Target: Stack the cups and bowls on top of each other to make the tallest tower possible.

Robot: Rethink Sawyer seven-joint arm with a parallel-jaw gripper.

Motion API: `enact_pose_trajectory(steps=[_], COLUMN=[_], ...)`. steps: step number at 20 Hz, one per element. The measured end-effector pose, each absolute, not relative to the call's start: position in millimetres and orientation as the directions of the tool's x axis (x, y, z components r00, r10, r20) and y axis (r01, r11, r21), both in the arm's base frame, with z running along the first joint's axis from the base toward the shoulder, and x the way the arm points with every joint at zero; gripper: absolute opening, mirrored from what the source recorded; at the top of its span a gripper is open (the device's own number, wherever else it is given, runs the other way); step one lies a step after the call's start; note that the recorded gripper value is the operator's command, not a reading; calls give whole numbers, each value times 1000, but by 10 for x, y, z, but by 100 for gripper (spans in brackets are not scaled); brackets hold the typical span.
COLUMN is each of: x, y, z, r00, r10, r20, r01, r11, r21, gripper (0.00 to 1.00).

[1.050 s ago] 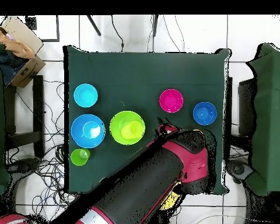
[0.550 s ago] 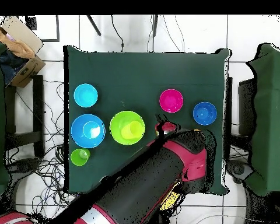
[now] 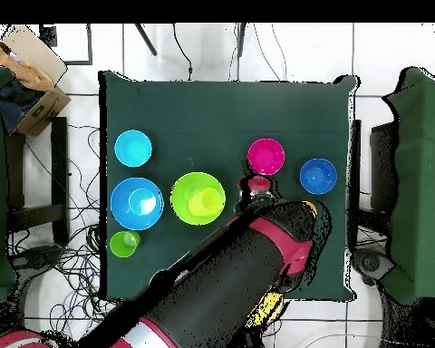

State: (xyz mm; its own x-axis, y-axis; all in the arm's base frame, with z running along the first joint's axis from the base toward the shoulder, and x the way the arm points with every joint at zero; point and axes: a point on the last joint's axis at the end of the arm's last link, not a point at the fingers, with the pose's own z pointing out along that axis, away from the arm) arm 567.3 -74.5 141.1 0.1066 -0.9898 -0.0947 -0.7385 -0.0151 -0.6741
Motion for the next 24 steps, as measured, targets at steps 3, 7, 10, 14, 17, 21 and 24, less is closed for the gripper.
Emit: enact_pose_trajectory(steps=[3,7,10,14,17,21,24], x=[5823,5865,5740,5418,5330,5266,5276], y=[-688,-658,-603,-504,-453,-313,-201], z=[1422,1389,1334,1422,1564,1867,2049], r00=[155,247,347,423,337,45,-141], r10=[-988,-957,-916,-905,-933,-895,-797], r20=[4,154,203,42,-124,-444,-587], r01=[-666,-618,-635,-746,-826,-920,-918], r11=[-107,-278,-389,-375,-230,136,327], r21=[-738,-735,-667,-550,-514,-367,-225], gripper=[100,100,100,100,100,100,100])
